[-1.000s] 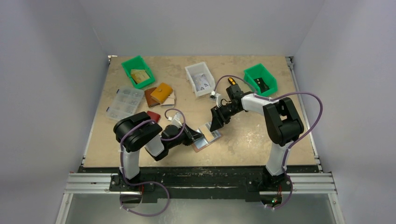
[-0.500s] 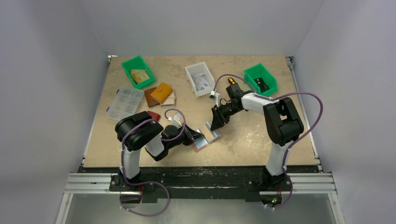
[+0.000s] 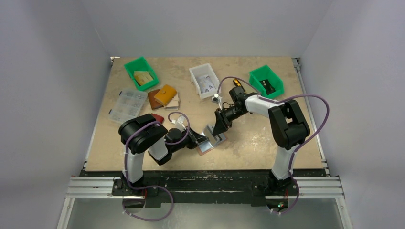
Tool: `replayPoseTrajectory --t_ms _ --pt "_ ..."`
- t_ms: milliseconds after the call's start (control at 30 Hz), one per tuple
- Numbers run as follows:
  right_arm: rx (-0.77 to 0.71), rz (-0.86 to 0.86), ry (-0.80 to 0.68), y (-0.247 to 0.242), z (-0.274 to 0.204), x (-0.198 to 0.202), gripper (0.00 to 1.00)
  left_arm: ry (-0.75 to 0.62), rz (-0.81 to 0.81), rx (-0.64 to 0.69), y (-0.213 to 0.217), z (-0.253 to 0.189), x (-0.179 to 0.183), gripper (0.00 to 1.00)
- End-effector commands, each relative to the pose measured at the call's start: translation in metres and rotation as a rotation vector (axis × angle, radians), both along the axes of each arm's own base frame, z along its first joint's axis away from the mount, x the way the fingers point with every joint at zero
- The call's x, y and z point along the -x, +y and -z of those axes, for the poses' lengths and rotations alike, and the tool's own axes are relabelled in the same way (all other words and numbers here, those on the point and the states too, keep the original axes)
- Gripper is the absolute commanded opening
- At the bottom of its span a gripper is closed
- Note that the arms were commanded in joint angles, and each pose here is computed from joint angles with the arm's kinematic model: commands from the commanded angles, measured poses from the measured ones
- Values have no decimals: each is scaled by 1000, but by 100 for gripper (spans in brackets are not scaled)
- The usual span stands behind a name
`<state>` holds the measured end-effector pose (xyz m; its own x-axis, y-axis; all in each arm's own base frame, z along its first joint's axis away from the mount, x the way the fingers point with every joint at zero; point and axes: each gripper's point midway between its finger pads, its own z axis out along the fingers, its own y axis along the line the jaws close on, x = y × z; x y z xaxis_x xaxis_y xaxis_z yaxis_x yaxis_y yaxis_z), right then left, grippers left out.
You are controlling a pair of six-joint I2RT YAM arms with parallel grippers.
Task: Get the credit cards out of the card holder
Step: Remove the credit card from the card holder.
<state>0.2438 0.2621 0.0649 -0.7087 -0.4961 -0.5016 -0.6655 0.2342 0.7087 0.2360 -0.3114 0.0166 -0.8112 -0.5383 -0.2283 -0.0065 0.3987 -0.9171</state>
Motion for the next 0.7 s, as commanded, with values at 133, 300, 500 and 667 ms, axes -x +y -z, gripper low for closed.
replayPoseTrajectory --t_ms 133,300,500,667 --pt "-141 -56 78 12 -30 18 39 70 -13 -69 21 28 12 8" --pt "-85 -42 66 9 -17 14 32 66 -23 -42 26 22 11 13" --pt "-37 -22 51 9 -6 10 20 51 -30 -15 29 15 11 21" --pt "-39 -24 46 10 -7 11 11 38 -28 2 29 9 11 33"
